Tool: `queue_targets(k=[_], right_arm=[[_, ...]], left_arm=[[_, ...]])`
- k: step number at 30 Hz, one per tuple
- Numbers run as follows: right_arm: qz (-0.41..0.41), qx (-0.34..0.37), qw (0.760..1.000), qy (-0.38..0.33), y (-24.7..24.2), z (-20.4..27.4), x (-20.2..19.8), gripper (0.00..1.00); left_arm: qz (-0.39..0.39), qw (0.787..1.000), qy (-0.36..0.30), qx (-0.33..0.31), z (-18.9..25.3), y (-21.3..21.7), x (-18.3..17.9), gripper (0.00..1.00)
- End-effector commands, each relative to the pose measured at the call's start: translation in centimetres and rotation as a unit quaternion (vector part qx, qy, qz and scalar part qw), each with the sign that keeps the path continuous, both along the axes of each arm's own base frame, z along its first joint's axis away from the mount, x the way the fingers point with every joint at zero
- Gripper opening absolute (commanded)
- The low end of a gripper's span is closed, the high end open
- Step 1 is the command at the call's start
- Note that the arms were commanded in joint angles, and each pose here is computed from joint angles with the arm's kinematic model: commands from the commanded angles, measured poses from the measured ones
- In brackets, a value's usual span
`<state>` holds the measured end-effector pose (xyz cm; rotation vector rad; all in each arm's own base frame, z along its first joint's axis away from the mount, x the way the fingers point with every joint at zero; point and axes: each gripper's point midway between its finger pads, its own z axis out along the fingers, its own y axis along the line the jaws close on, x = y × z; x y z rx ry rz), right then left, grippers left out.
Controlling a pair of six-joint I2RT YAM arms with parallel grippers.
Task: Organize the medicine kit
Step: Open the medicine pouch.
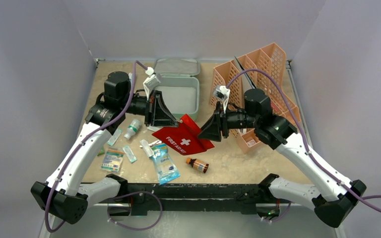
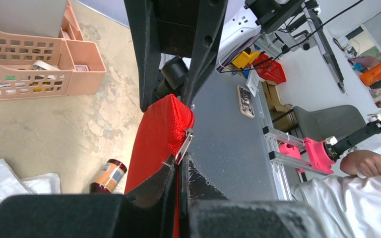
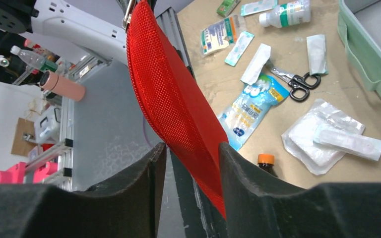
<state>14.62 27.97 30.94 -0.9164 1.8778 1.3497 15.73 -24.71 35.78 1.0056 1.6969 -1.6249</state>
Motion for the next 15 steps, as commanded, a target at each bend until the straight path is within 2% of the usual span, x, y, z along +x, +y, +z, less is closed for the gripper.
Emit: queue_targets(k=[1,7,12,15], right_arm=[[0.021,0.03,0.999,-0.013,0.1,1.5,-0.3,0.45],[0.073,0.068,0.995,0.015,0.4,2.4,-1.3,0.56],[0.083,0.076,0.993,0.019,0.7,2.3,-1.2,0.42],[0.095,0.08,0.992,0.024,1.0,2.0,-1.1,0.41]], left_arm=[[-0.036,0.999,-0.026,-0.022,1.3,0.2,-1.2,0.0],[-0.051,0.998,-0.022,-0.026,1.2,0.2,-1.6,0.0],[-0.052,0.998,-0.025,-0.03,1.7,0.3,-1.8,0.0],[-0.051,0.998,-0.025,-0.03,1.7,0.3,-1.8,0.0]])
